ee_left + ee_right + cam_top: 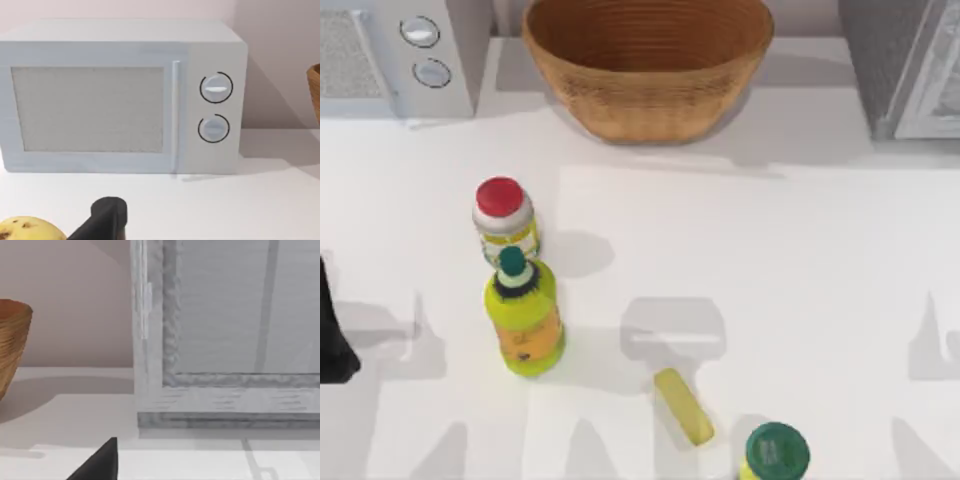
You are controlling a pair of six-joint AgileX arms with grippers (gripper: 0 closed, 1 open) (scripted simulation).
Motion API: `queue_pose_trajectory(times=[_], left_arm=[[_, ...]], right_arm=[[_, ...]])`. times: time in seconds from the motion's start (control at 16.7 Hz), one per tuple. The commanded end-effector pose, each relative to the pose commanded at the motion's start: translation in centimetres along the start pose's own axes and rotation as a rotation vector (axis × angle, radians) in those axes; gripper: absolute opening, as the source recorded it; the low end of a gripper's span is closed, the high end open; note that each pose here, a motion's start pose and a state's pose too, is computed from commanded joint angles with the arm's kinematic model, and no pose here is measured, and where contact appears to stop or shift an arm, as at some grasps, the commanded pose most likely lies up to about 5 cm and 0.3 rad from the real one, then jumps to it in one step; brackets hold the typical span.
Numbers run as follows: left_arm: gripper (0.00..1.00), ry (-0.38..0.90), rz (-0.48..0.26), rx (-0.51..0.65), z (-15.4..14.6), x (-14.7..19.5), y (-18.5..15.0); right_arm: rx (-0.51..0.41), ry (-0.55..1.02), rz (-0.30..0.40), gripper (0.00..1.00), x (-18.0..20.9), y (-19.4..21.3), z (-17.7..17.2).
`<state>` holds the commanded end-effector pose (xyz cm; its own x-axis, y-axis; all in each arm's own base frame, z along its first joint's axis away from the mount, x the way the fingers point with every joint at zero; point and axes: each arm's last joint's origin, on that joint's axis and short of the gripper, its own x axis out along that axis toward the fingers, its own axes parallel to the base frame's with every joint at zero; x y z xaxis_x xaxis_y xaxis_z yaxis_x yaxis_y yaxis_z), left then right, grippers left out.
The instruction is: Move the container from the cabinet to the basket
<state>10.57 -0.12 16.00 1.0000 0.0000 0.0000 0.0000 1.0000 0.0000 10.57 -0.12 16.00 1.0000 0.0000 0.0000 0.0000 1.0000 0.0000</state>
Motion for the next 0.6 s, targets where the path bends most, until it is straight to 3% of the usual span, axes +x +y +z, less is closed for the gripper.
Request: queue_pose_trajectory(times=[0.3,0.6], left_arm=[[1.00,0.000,0.000,0.000,0.0,0.0,0.0],[1.00,0.000,0.000,0.000,0.0,0.0,0.0]], right_arm=[[0.000,0.008,-0.001,1.00,0.0,0.1,1.5],[-0.004,0.026,-0.002,1.00,0.7,0.4,9.4]])
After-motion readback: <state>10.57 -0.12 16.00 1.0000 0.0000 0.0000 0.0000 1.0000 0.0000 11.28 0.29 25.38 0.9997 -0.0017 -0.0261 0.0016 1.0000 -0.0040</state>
